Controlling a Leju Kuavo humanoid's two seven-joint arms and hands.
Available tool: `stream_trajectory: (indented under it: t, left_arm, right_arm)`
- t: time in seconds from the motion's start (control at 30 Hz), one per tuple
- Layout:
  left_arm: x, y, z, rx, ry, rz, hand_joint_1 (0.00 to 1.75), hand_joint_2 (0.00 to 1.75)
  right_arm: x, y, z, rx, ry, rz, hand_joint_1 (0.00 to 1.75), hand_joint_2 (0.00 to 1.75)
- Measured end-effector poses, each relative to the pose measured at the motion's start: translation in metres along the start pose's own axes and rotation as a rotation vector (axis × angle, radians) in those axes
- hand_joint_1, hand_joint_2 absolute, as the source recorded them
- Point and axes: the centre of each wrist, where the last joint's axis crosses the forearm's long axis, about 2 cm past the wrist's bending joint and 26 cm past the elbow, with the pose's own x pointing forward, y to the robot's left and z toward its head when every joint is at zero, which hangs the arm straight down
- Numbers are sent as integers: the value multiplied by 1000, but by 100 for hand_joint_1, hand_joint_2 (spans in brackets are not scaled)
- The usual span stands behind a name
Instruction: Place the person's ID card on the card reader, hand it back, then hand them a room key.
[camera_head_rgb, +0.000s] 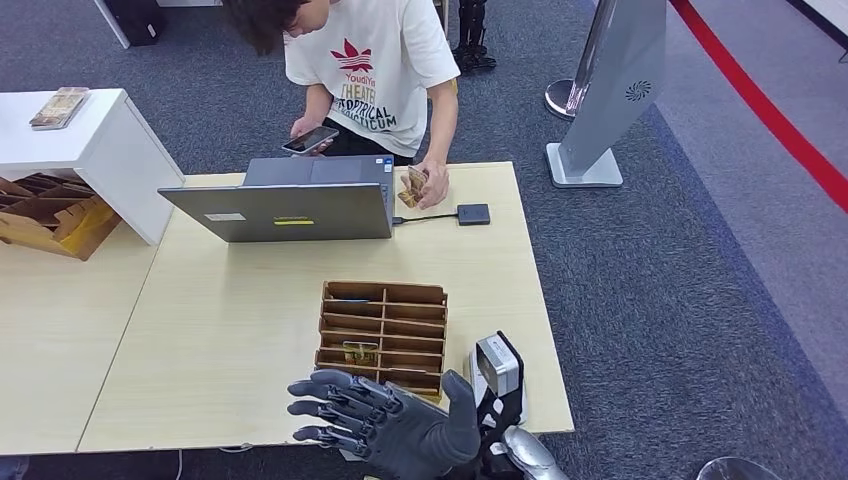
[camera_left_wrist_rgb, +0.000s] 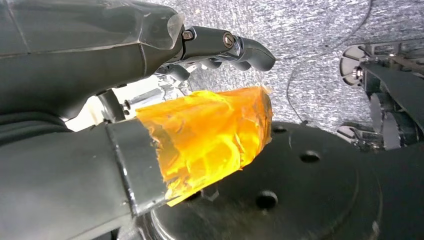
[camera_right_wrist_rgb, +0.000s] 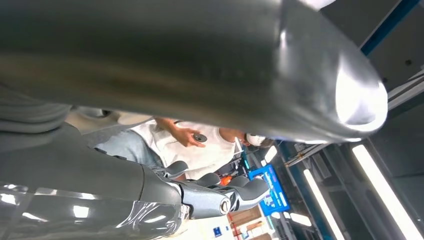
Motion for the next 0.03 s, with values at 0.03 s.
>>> stream_trajectory:
  t: [0.03]
  left_arm:
    - [0, 1, 0, 0, 2, 0, 0, 0]
  right_arm:
    - [0, 0, 0, -2, 3, 2, 0, 0]
